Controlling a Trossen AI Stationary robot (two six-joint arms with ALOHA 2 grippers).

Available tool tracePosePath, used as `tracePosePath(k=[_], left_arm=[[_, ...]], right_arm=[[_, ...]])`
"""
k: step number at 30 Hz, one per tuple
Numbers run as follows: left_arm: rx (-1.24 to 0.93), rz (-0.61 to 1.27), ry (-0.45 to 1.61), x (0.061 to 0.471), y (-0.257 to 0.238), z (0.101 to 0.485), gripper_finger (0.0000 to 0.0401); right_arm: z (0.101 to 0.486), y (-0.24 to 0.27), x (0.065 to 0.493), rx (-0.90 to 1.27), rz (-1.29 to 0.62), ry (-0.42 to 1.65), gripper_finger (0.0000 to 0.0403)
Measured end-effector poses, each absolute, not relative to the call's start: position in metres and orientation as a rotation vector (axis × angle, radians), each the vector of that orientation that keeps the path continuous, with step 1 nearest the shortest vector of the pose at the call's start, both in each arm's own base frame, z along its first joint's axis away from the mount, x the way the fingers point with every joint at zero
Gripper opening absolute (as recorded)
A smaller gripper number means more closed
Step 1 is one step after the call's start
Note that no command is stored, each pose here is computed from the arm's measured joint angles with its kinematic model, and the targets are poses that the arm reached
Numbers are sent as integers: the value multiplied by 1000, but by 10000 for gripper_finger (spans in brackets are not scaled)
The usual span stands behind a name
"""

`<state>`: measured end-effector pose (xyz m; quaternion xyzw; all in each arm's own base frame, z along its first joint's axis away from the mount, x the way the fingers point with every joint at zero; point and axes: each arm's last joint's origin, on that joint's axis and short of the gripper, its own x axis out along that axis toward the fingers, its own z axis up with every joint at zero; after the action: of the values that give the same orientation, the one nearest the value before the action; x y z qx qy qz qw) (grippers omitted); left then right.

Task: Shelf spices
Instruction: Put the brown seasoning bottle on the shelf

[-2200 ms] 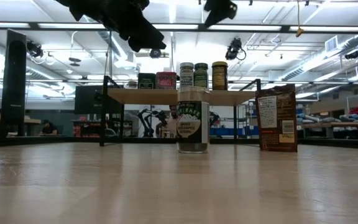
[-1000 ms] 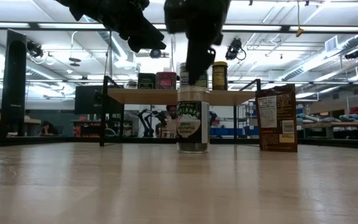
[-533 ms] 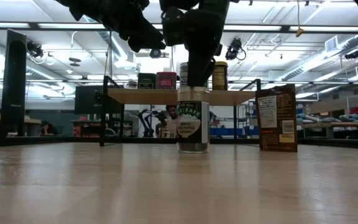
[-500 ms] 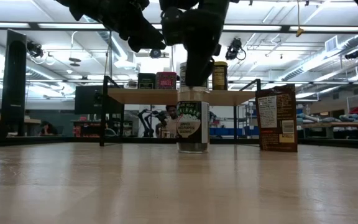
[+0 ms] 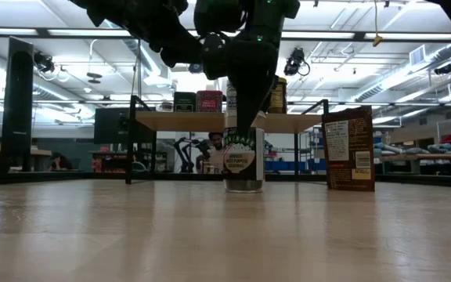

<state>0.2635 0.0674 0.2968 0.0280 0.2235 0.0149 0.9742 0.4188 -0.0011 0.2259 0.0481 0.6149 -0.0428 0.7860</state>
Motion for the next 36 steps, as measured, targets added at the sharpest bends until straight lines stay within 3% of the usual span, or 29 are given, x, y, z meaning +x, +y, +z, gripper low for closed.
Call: tracePosePath(k=[5,12,20,28,36], left_arm=[[59,30,445,264,67,297,239],[59,30,444,264,67,297,239],[59,30,444,264,67,298,239],[59,30,445,264,67,297,239],[39,19,447,263,67,297,239]], right_arm=[[228,-2,416,119,-99,1339,272],[249,-2,411,120,-97,1354,272],[318,-3,400,84,-125,1354,272],[397,-26,371,55,-302,1163,272],[415,-90,335,238,-518,1137,272]])
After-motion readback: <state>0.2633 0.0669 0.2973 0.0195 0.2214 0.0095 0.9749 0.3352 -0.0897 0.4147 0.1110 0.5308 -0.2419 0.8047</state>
